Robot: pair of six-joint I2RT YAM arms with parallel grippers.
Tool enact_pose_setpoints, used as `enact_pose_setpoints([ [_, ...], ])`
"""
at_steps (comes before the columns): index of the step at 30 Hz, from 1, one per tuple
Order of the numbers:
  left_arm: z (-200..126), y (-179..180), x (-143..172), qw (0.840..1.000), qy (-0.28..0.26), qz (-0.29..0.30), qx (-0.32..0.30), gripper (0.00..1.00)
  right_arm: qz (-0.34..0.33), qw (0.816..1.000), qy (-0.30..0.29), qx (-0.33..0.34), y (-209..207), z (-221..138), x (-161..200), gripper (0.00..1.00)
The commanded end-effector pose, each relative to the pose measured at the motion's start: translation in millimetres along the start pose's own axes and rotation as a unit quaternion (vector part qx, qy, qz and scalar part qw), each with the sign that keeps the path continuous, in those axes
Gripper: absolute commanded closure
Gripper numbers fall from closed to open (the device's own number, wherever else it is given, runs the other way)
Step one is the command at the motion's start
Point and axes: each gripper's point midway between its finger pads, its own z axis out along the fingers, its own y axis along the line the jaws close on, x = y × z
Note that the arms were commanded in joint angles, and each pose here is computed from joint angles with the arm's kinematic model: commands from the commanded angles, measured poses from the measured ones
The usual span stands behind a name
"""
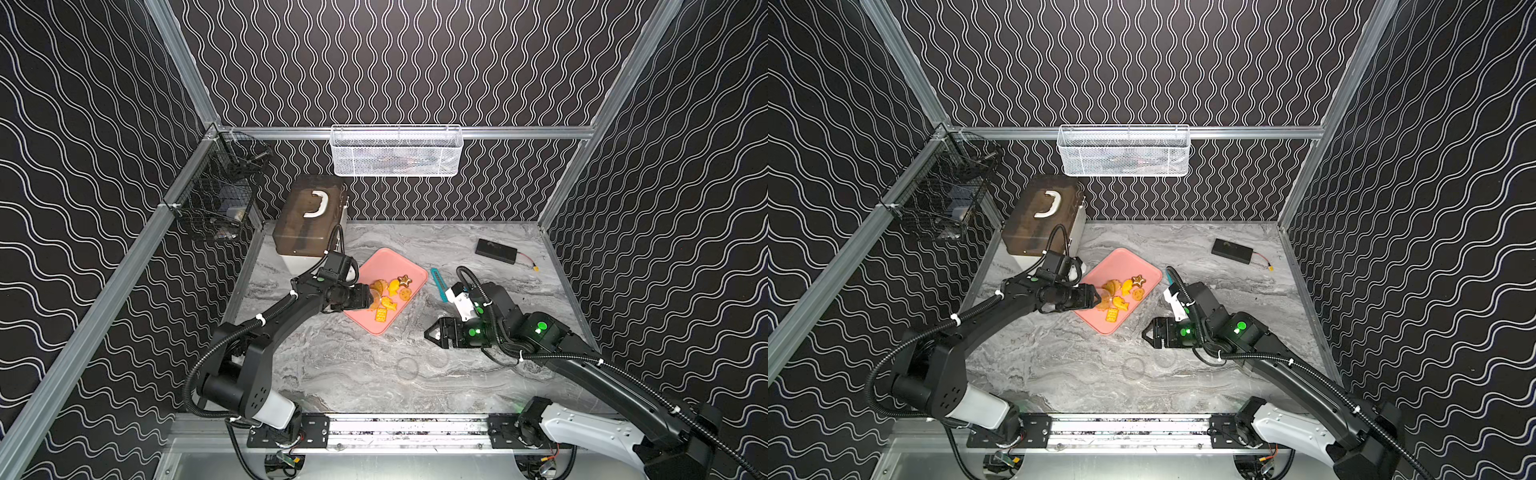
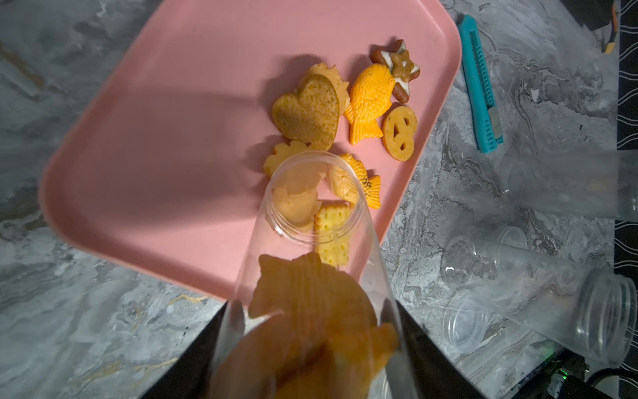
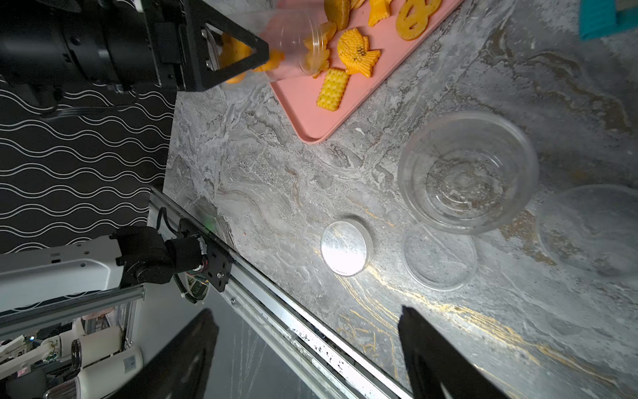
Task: Pour the cookies out of the jar
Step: Pour the cookies in the jar onto the tray.
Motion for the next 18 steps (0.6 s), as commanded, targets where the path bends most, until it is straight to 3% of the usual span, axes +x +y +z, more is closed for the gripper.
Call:
enact_pose_setpoints([
  [1,-8,-3,-9,1.000,-0.027,0.012,-0.007,0.64,-0.006,1.000,-0.006,0.000,2,-4,-3,0.15],
  [4,-11,-10,-16,0.997,-0.028,-0.032,0.067,0.64,-0.004,1.000,-0.013,0.002,-1,-5,-2,0.15],
  [7,-17,-6,-19,0.999,-0.043,-0.009,0.029,0.64,0.000,1.000,-0.012,-0.004,0,-3,-2,0.15],
  [9,-16,-13,-20,0.992,-0.032,-0.061,0.108,0.65,0.002,1.000,-0.008,-0.006,1,-1,-1,0.15],
  [14,-20,1,-24,0.998,-0.042,-0.019,0.032,0.65,0.002,1.000,-0.006,-0.006,1,0,-1,0.15],
  [18,-12,-9,-25,0.992,-0.024,-0.063,0.103,0.64,0.001,1.000,-0.009,-0.005,2,-1,-2,0.15],
])
